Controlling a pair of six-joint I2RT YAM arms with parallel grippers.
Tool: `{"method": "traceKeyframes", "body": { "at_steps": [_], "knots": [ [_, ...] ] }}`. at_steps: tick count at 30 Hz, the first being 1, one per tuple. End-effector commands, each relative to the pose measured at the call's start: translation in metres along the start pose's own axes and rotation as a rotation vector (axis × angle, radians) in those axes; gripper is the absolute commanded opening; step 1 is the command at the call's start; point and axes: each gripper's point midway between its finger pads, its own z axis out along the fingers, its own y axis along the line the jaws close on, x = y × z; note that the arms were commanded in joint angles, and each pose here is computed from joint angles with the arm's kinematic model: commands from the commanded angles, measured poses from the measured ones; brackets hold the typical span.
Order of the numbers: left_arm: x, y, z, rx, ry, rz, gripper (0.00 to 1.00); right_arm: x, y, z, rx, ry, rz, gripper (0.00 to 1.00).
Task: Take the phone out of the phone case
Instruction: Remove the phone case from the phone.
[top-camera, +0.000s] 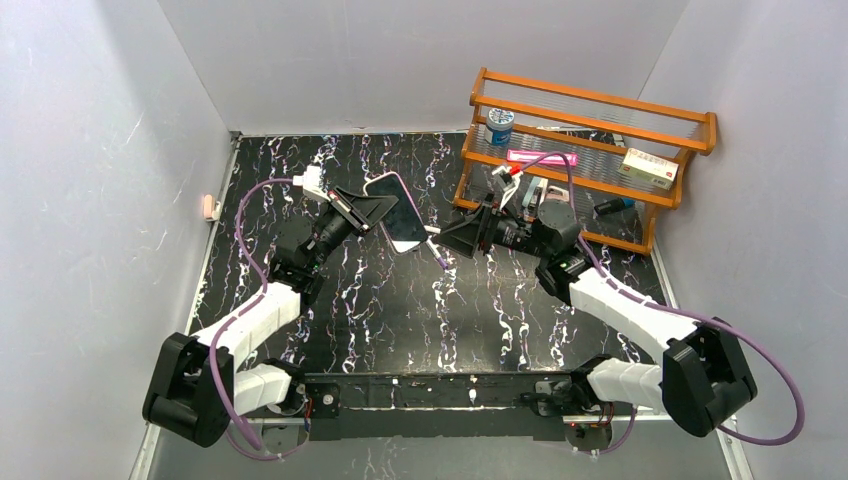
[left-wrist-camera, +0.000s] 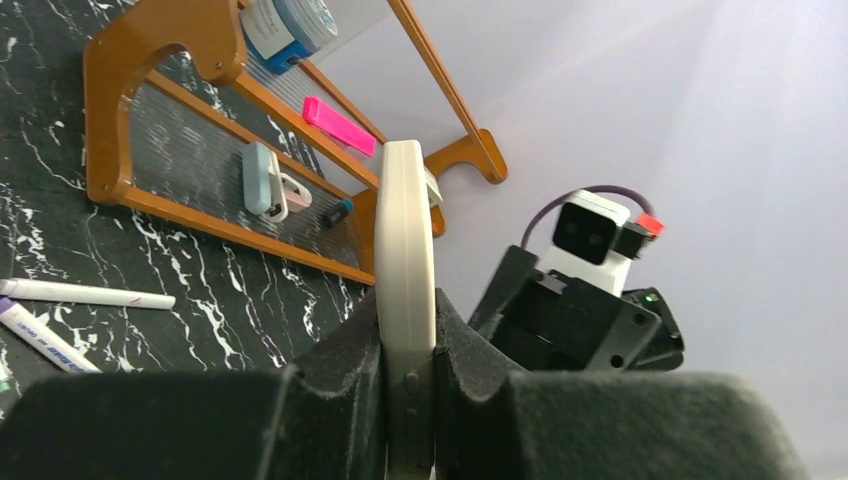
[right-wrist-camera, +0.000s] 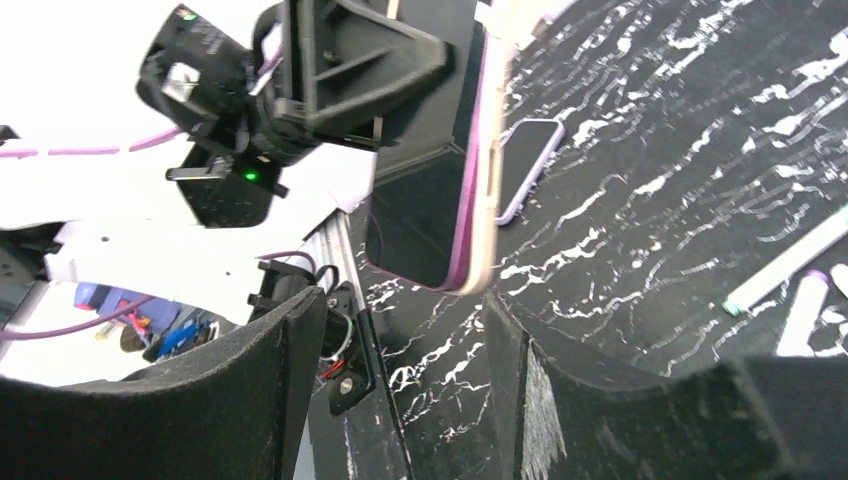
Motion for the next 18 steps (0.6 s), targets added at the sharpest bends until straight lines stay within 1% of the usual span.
{"method": "traceKeyframes", "body": {
  "at_steps": [1,6,18],
  "knots": [
    [-0.02,-0.025,-0.004,0.068,-0.085,0.045,0.0,-0.021,0.04,-0.001,-0.152,-0.042,-0.048,0.66],
    [-0.022,-0.031,-0.005,0.084,-0.091,0.041,0.0,-0.022,0.05,0.001,-0.216,-0.04,0.001,0.64],
    [-0.023,-0.05,-0.008,0.165,-0.091,-0.007,0.0,-0.009,0.041,0.009,-0.255,-0.01,0.104,0.62]
  ]
}}
